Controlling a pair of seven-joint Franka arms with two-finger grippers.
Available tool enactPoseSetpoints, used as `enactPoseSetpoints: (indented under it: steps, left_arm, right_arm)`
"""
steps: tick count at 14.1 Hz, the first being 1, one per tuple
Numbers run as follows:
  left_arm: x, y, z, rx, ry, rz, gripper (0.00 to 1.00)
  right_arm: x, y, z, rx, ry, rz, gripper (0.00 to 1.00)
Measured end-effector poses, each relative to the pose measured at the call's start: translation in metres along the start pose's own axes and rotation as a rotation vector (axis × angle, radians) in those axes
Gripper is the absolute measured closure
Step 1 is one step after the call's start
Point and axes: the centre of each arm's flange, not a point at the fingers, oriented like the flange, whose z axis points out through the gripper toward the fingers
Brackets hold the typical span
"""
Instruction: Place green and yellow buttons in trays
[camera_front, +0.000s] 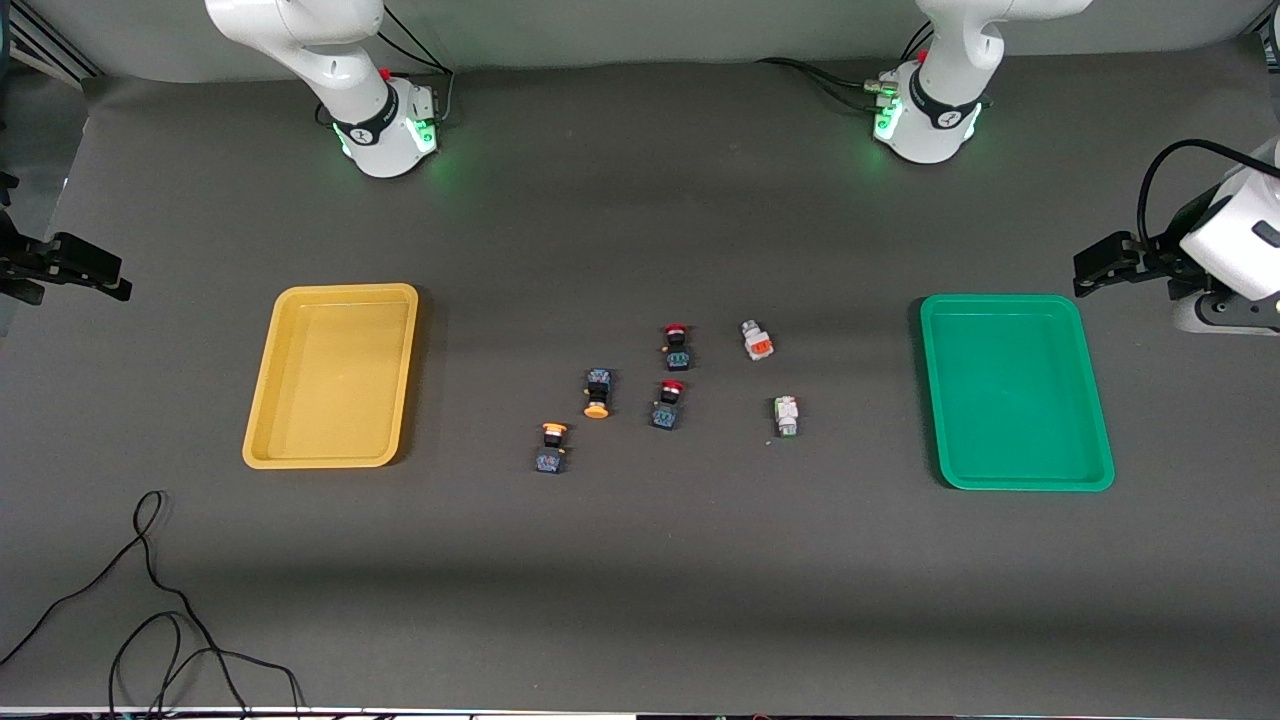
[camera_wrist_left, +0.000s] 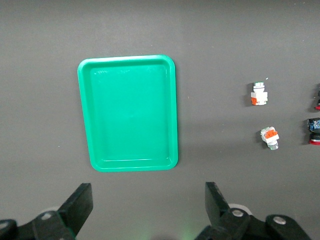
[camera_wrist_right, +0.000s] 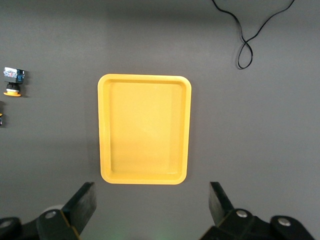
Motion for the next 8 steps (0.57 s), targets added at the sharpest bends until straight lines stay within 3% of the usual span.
enactPoseSetpoints:
  steps: [8]
  left_arm:
    - [-0.005,0.03,0.028,-0.001,-0.079,0.026,0.0]
  right_arm:
    - [-0.001,0.001,0.002,0.002,-0.016,0.003,0.0]
